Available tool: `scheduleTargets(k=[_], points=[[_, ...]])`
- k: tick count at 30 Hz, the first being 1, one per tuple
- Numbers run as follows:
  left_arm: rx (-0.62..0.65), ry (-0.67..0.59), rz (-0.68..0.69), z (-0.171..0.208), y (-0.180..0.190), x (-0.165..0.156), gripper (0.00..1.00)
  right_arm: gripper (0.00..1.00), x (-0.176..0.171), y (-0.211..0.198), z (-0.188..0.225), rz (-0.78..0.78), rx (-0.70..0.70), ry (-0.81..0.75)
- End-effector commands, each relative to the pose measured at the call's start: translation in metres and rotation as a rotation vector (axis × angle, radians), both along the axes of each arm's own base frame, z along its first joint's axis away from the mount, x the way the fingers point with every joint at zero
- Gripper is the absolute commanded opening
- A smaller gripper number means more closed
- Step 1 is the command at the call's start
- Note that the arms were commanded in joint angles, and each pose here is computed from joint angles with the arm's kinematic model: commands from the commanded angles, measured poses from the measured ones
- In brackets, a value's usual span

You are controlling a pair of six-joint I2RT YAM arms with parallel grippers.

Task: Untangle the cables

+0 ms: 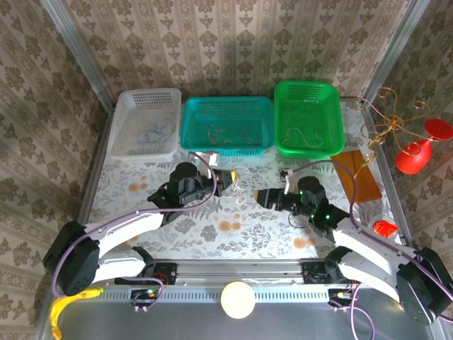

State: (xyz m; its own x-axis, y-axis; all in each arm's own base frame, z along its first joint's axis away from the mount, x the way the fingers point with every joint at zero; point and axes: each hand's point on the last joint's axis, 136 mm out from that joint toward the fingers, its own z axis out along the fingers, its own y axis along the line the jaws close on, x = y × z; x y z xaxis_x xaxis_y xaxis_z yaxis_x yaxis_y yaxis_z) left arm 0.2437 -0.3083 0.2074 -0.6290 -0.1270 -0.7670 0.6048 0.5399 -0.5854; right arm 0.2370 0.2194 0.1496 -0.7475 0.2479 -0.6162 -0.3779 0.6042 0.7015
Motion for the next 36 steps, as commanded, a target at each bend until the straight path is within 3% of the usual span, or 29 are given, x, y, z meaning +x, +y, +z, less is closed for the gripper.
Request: scheduleTargets(k=[1,9,20,26,31,34,36], points=[[-0.044,0.060,0.079,0.013,0.006,0.010,0.00,0.62,0.002,-0.001,0.013,-0.025,-0.010,-0.132],[-0.100,0.145,0.143,0.017,0.011,0.012,0.00,0.65,0.011,0.011,0.033,-0.036,-0.034,-0.265],[-0.147,0.146,0.152,0.036,0.002,0.007,0.00,0.68,0.037,0.063,0.048,0.005,-0.063,-0.361],[-0.163,0.138,0.141,0.046,-0.005,0.001,0.00,0.67,0.071,0.066,0.037,-0.155,-0.097,-0.381],[-0.192,0.132,0.143,0.058,-0.004,-0.004,0.00,0.54,0.094,0.053,0.007,-0.296,-0.139,-0.347],[-0.215,0.116,0.147,0.069,-0.001,-0.005,0.00,0.30,0.095,0.054,-0.012,-0.291,-0.164,-0.312],[-0.223,0.101,0.151,0.078,0.002,-0.005,0.00,0.19,0.091,0.052,-0.024,-0.287,-0.170,-0.287]])
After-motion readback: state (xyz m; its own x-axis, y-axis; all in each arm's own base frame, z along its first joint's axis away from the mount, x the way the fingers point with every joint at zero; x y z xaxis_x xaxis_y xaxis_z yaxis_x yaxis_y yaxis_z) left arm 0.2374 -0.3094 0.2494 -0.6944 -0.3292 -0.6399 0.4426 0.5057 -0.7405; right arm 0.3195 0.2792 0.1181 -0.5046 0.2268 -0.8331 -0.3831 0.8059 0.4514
